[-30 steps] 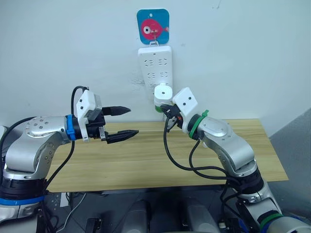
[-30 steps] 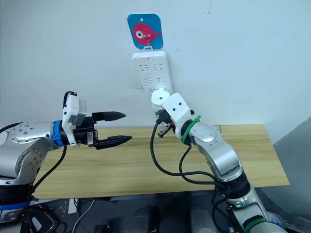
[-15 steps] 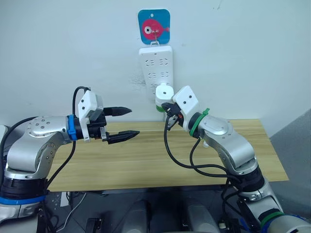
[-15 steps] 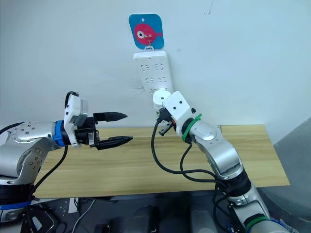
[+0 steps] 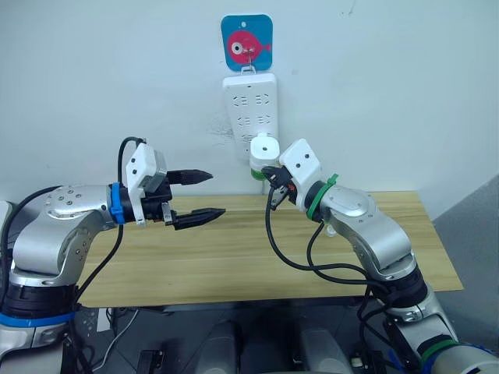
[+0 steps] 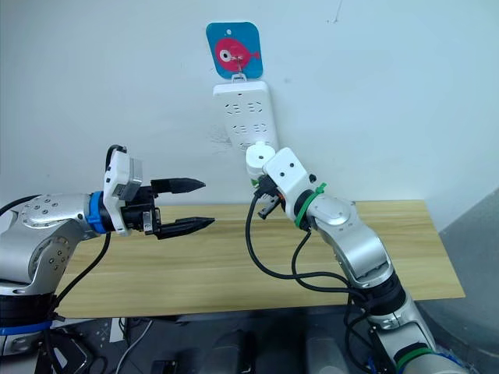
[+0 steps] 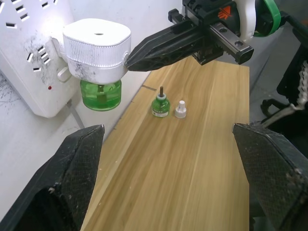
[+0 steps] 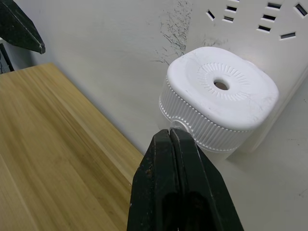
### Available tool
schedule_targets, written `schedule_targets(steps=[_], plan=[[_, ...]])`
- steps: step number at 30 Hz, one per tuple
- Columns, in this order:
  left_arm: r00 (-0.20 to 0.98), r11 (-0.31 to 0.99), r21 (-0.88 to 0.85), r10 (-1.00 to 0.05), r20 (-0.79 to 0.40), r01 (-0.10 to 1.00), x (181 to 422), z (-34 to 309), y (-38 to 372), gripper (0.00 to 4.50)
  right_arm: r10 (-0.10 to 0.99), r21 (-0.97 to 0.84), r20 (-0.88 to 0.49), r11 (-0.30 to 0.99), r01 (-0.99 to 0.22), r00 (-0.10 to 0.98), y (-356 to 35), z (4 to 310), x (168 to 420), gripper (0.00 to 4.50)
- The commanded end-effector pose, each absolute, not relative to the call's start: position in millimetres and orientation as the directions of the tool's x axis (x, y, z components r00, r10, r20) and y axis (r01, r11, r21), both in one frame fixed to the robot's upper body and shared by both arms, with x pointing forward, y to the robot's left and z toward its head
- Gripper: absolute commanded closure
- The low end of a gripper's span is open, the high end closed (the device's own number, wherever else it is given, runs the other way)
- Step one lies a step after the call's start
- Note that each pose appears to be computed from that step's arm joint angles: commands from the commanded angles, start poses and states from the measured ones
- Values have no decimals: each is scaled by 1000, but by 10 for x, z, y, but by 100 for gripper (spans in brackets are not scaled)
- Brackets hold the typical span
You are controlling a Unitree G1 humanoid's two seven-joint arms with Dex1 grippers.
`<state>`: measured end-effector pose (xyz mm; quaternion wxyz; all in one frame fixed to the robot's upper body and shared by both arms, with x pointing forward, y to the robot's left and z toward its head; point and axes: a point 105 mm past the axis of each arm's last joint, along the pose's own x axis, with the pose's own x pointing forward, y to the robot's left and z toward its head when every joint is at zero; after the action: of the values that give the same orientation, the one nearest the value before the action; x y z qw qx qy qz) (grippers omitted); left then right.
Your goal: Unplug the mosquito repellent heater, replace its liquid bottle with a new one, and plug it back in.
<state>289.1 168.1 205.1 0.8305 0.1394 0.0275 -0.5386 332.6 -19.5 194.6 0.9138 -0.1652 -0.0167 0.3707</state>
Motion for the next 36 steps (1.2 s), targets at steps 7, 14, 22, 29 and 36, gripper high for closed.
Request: schedule_targets(steps=[7,14,22,29,36], plan=[[409,365,232,-895,-179,902,2893,2119,1644,0,569,-357,36,775,-521,822,-402,2222,3481,448],[416,374,229,-893,-175,899,2910,2114,1648,0,723,-273,-32,658,-702,690,-225,2131,3237,448],[471,423,241,-860,-196,874,2942,2047,1758,0,833,-330,-108,485,-810,543,-230,2072,2940,448],[524,412,343,-771,-362,844,2839,1833,2194,0,813,-446,-233,399,-801,534,-742,2075,2881,328],[586,441,402,-707,-395,803,2775,1899,2438,0,770,-518,-341,324,-791,539,-1358,2173,2820,71]])
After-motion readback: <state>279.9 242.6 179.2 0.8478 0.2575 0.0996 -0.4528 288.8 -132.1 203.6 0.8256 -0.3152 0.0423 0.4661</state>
